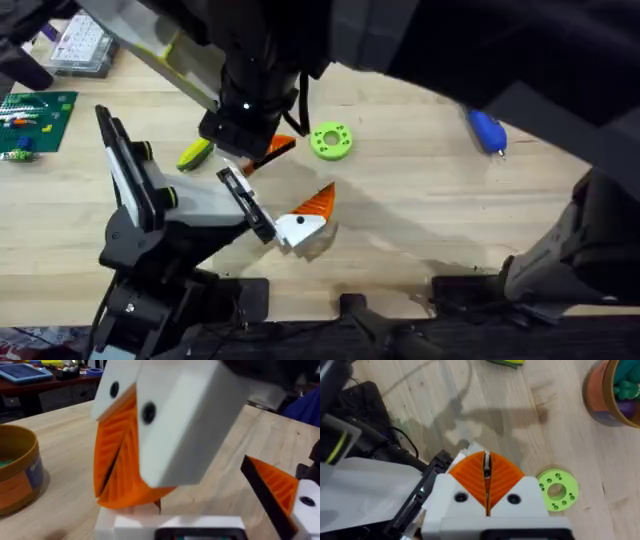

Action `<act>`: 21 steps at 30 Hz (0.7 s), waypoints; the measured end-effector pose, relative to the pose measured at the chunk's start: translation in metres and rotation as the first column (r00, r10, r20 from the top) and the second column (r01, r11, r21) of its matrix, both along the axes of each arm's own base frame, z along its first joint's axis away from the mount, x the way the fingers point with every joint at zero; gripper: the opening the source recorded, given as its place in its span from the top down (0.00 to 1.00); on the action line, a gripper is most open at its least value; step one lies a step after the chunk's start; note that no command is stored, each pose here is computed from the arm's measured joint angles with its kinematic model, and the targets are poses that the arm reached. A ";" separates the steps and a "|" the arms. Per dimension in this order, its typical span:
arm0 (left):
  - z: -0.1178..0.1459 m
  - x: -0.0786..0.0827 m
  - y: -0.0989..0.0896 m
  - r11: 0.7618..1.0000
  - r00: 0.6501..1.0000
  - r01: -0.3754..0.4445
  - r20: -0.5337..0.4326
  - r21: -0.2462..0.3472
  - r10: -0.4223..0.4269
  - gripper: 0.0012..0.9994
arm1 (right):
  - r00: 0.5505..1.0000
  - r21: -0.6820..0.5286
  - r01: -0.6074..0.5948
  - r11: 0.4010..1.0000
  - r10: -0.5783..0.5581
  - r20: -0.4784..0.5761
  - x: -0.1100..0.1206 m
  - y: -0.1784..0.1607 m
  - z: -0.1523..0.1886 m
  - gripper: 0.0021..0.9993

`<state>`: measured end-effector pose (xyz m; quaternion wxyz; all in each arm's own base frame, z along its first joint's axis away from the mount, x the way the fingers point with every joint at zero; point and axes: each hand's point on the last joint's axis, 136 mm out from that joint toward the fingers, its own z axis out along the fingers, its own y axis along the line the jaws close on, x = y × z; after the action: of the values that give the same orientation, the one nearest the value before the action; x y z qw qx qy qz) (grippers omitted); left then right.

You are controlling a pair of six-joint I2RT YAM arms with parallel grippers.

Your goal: Pick up the gripper from the table and insert it into the empty holder that is missing its gripper. Then pick up a screw, insert it into the mounting hole, and use the screwdriver to tighten it. Finally, clean up the table by picking up the vegetable and placing it into the bucket.

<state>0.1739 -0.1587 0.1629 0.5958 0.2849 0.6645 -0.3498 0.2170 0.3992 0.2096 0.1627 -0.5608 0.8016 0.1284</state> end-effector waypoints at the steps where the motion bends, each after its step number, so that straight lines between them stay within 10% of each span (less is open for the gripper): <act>1: 0.000 0.000 0.000 1.000 1.000 0.002 -0.001 -0.001 -0.002 0.01 | 1.000 -0.001 0.000 1.000 0.000 -0.001 0.000 0.000 0.000 0.99; 21: 0.000 -0.002 -0.001 1.000 1.000 0.013 -0.005 -0.004 -0.013 0.01 | 1.000 -0.023 0.000 1.000 -0.001 -0.014 -0.003 -0.006 -0.001 0.99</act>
<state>0.1721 -0.1601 0.1629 0.5923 0.2870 0.6636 -0.3555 0.2136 0.3934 0.2084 0.1506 -0.5616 0.8042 0.1230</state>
